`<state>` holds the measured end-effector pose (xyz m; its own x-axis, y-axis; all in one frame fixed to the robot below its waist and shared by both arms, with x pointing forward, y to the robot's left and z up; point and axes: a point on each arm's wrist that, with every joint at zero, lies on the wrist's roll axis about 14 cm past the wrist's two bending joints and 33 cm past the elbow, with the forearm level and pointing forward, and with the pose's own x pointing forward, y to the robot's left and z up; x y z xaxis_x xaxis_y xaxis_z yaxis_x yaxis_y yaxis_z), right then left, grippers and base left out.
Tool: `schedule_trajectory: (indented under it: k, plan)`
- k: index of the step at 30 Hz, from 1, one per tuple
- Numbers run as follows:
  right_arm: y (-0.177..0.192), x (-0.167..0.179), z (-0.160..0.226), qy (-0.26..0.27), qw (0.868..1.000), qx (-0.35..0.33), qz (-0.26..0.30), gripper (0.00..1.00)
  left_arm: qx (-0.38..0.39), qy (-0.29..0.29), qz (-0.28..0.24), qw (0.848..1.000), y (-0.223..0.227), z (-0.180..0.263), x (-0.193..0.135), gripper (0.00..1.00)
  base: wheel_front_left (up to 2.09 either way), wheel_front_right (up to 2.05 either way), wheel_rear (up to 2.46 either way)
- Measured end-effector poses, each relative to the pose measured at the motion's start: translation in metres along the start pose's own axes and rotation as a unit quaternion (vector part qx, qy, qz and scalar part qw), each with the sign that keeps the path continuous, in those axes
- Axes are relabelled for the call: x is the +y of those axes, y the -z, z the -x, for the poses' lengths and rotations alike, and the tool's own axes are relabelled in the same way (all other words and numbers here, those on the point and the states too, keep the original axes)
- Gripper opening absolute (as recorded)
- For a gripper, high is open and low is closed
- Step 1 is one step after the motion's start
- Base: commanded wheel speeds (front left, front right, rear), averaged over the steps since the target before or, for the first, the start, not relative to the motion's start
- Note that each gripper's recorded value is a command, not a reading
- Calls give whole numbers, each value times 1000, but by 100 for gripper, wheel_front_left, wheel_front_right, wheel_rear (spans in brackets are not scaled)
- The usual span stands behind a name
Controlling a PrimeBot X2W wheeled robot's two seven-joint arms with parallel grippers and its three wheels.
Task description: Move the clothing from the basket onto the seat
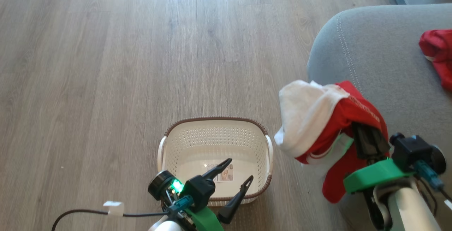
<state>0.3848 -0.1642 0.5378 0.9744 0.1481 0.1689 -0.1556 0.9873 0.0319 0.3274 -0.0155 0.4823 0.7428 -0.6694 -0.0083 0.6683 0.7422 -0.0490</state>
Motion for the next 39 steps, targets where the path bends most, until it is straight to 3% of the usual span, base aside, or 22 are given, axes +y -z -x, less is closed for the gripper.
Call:
schedule_trajectory:
  k: [20, 28, 39]
  plan:
    - [2, -17, 12, 32, 999, 5, -3, 0, 10, 12, 10, 1000, 8, -4, -6, 100, 0, 0, 0]
    - [-20, -51, 19, 82, 996, -25, 15, 0, 7, 58, 15, 998, 7, -23, -26, 100, 0, 0, 0]
    - [-33, -102, 66, 172, 984, -26, 46, 0, -10, 152, 21, 988, -1, -52, -73, 100, 0, 0, 0]
